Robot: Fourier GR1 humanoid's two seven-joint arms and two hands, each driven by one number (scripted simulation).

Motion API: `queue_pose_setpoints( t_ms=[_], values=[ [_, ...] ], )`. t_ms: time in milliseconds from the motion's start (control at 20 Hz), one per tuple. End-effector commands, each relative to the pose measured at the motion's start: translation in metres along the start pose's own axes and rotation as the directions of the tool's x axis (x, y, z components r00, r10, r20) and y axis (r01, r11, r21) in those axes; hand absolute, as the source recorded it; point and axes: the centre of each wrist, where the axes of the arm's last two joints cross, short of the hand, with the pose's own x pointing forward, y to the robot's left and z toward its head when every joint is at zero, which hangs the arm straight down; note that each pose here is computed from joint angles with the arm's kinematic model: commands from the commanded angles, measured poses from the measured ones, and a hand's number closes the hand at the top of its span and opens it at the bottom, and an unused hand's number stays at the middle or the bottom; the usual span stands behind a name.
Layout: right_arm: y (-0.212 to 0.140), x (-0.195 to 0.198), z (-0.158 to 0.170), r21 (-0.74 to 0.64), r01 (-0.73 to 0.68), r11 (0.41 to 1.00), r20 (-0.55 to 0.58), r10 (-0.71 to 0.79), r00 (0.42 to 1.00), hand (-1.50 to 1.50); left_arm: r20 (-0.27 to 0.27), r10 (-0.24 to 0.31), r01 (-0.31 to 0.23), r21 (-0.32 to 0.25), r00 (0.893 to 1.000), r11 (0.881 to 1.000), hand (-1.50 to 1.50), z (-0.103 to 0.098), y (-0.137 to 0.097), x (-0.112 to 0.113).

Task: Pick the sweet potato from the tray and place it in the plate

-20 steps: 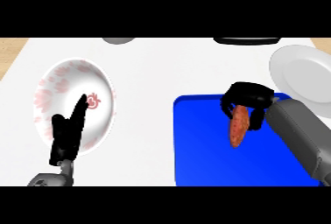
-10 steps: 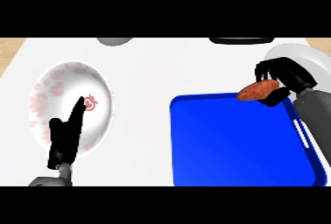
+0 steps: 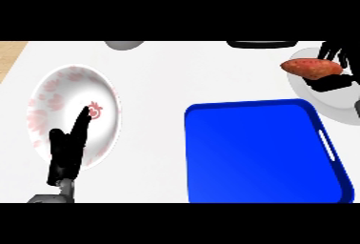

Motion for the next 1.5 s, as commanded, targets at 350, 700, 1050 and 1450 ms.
queue_pose_setpoints(
  t_ms=[350,700,1050,1450],
  values=[
    [-0.054,-0.039,-0.010,-0.098,-0.009,0.995,-0.227,-0.013,0.974,1.50,-0.004,0.005,-0.005,-0.041,1.000,0.999,0.00,-0.011,-0.008,-0.009],
    [-0.038,-0.078,-0.003,-0.068,-0.046,0.997,-0.286,0.025,0.958,1.50,0.014,0.000,0.001,-0.061,1.000,0.998,0.00,-0.005,-0.018,-0.002],
    [-0.025,-0.118,0.034,0.157,-0.016,0.987,-0.347,0.070,0.935,1.50,0.025,-0.014,0.015,-0.060,1.000,0.998,0.00,-0.013,-0.025,0.014],
    [-0.019,-0.117,0.031,0.388,0.072,0.919,-0.419,0.106,0.902,-1.50,0.036,-0.007,0.010,-0.099,0.999,0.995,0.00,-0.005,-0.034,0.005]
  ],
)
